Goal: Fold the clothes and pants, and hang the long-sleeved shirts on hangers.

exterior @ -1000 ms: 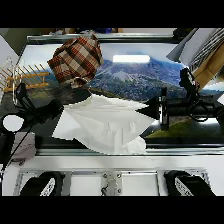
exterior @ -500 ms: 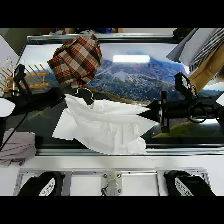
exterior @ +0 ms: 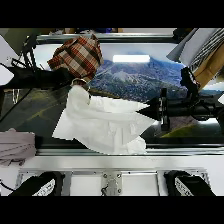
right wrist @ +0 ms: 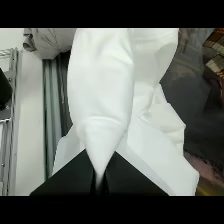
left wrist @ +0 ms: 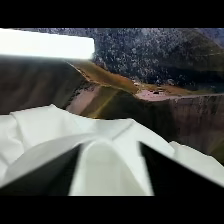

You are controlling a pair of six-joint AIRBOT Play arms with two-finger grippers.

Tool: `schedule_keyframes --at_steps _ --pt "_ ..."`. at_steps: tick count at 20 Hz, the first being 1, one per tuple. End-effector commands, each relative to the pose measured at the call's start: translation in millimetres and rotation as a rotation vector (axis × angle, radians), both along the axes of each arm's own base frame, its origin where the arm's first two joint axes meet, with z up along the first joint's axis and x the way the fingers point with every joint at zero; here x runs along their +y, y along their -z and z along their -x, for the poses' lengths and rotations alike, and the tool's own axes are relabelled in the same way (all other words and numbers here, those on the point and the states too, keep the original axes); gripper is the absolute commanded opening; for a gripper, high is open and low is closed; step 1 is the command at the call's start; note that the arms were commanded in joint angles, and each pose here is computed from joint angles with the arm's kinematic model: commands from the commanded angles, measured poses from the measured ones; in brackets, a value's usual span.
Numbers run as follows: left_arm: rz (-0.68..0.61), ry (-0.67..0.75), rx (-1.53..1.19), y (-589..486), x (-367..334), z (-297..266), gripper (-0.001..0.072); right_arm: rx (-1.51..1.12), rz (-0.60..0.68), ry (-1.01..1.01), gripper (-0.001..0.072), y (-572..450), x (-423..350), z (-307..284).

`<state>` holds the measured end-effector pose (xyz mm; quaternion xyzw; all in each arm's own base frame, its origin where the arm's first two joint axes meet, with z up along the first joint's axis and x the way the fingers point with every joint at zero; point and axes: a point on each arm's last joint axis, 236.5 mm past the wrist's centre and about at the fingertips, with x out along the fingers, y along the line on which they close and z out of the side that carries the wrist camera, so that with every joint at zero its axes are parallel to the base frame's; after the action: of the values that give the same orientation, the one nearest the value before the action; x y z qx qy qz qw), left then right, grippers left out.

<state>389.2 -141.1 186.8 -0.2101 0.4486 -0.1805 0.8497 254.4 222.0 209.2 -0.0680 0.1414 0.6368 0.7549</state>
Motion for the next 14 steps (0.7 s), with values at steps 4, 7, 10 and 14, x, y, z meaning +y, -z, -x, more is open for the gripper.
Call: schedule_keyframes --at_steps 4,7,10,14 --pt "-0.016 -0.071 -0.17 -83 43 -22 0.0614 -0.001 -0.115 -0.007 0.0006 -26 7 1" --pt "-0.036 -0.103 -0.224 -117 64 -15 0.0614 -0.003 -0.196 -0.003 0.0006 -45 10 0" --pt "-0.05 -0.123 -0.271 -141 75 -9 0.0588 -0.038 -0.327 0.083 0.0006 -77 7 -19" --pt "-0.067 -0.108 -0.333 -163 74 -4 0.0016 -0.193 -0.342 0.337 0.0006 -102 -20 -62"
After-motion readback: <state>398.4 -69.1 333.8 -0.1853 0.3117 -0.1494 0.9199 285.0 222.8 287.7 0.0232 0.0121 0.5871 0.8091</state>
